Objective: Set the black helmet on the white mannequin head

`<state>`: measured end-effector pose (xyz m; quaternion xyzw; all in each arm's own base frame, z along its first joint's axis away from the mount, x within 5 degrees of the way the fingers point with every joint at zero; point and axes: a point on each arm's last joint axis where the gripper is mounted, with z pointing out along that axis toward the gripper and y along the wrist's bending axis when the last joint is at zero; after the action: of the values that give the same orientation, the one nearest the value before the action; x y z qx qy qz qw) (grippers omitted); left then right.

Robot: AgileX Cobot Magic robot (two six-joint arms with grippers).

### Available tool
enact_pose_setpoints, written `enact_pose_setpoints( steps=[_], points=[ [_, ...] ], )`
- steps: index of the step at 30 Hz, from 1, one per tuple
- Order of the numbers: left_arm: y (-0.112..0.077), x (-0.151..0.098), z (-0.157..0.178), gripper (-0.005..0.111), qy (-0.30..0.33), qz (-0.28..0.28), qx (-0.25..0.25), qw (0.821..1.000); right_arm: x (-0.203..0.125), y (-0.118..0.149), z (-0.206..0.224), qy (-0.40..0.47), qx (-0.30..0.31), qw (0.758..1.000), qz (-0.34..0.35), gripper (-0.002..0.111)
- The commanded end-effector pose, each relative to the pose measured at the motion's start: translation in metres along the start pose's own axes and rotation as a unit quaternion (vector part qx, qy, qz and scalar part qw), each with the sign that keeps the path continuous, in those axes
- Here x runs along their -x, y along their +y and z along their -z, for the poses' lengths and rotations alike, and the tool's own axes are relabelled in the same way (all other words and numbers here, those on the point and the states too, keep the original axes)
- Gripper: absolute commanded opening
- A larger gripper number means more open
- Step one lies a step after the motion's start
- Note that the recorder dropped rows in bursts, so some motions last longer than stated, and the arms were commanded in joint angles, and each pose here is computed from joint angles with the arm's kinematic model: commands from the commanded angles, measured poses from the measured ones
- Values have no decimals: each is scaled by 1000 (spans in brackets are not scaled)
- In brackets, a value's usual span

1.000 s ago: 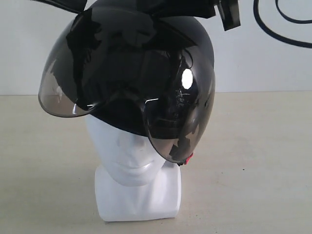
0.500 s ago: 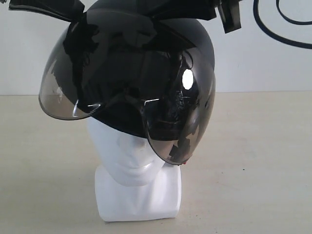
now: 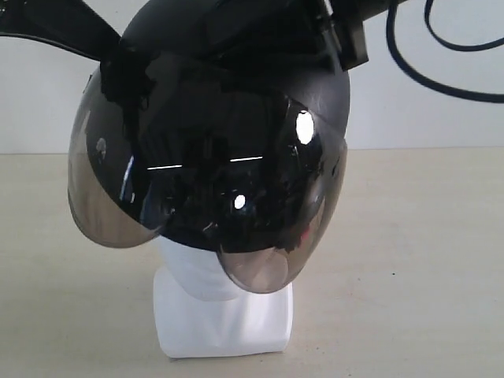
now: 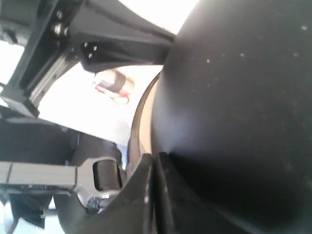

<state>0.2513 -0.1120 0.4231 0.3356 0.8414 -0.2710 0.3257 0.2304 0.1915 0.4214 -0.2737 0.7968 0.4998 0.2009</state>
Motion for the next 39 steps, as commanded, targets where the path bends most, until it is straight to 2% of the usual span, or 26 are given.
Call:
enact_pose_setpoints(
  steps=[1,9,16,22,25,29,33,39],
  points=[
    [0,-6,-3,4,23,8,2,1000,-12,6,-12,54,-8,998,11,0],
    [-2,-10,-1,4,25,7,3,1000,-14,9,-9,52,-12,998,16,0],
    [-2,-11,-2,4,26,11,2,1000,-15,32,11,1,-10,999,42,0],
    [-1,-18,-4,4,40,12,9,999,-12,38,47,-83,-75,993,31,0],
    [-2,-18,-1,4,36,11,10,999,-16,32,61,-78,-106,991,19,0],
    [-12,-18,12,4,20,0,15,1000,-23,29,62,-36,-112,993,24,0],
    [-22,-16,24,4,-3,-7,12,1000,-23,26,63,-32,-126,991,27,0],
    [-42,-7,48,4,-55,-21,-4,998,-33,29,85,-97,-225,969,28,0]
  ],
)
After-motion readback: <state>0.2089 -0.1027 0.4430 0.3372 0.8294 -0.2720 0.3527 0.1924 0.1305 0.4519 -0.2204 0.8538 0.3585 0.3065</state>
